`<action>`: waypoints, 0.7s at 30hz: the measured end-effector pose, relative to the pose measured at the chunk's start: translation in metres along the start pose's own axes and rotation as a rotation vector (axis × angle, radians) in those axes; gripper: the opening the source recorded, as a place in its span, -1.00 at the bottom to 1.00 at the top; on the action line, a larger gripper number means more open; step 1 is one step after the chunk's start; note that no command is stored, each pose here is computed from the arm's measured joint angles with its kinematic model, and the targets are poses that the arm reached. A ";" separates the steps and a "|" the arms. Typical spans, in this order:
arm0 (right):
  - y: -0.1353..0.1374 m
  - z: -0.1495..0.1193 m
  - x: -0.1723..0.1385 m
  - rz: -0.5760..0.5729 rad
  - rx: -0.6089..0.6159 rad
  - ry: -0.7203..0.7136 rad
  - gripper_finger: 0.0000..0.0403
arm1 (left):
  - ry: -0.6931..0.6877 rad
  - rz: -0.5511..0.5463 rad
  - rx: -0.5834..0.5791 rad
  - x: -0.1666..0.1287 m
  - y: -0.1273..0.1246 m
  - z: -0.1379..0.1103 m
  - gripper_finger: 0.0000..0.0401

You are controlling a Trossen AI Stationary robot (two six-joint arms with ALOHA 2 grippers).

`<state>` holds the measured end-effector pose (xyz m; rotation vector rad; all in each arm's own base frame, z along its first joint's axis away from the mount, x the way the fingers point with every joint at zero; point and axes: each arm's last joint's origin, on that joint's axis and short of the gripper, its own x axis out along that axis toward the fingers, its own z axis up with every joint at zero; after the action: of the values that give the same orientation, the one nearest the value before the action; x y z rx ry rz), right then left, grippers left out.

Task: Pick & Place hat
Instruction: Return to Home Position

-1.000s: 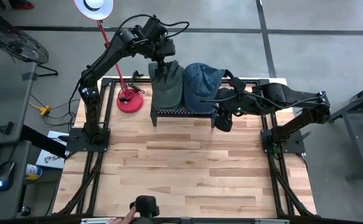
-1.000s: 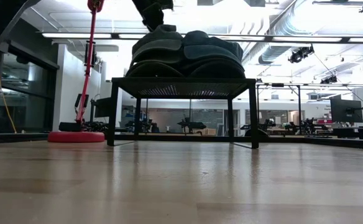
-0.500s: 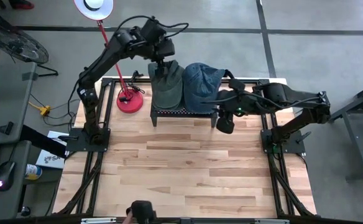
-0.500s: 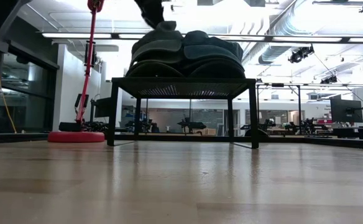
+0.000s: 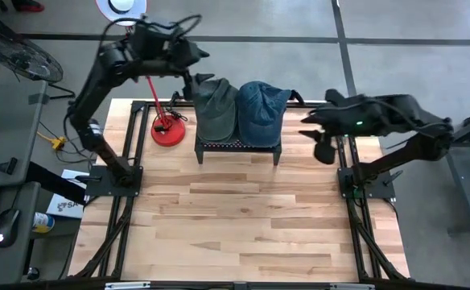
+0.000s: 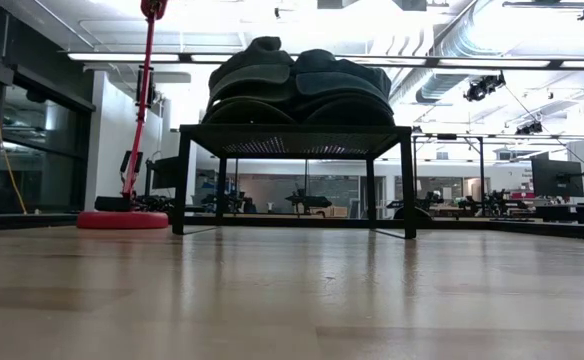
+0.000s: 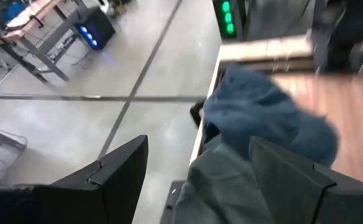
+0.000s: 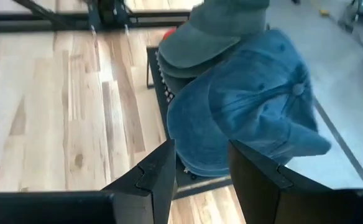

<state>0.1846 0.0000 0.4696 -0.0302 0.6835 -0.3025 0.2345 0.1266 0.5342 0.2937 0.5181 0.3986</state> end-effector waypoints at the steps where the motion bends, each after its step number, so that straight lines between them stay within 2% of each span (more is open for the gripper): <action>1: -0.002 -0.001 -0.006 0.002 -0.001 -0.020 -0.31 | -0.022 0.004 -0.024 -0.008 -0.001 0.002 0.37; 6: -0.013 -0.010 -0.032 -0.008 0.099 -0.083 -0.31 | -0.092 0.003 -0.194 -0.043 -0.006 0.005 0.37; 11: -0.023 -0.022 -0.055 -0.015 0.198 -0.132 -0.31 | -0.045 -0.012 -0.197 -0.085 -0.010 -0.010 0.37; 15: -0.029 -0.033 -0.071 0.022 0.382 -0.137 -0.31 | 0.004 -0.028 -0.225 -0.110 -0.014 -0.022 0.37; 21: -0.034 -0.047 -0.074 -0.037 0.394 -0.150 -0.31 | 0.079 -0.134 -0.217 -0.128 -0.023 -0.039 0.37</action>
<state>0.0915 -0.0075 0.4832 0.3076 0.4664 -0.4614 0.1183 0.0570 0.5475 0.0332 0.5631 0.3336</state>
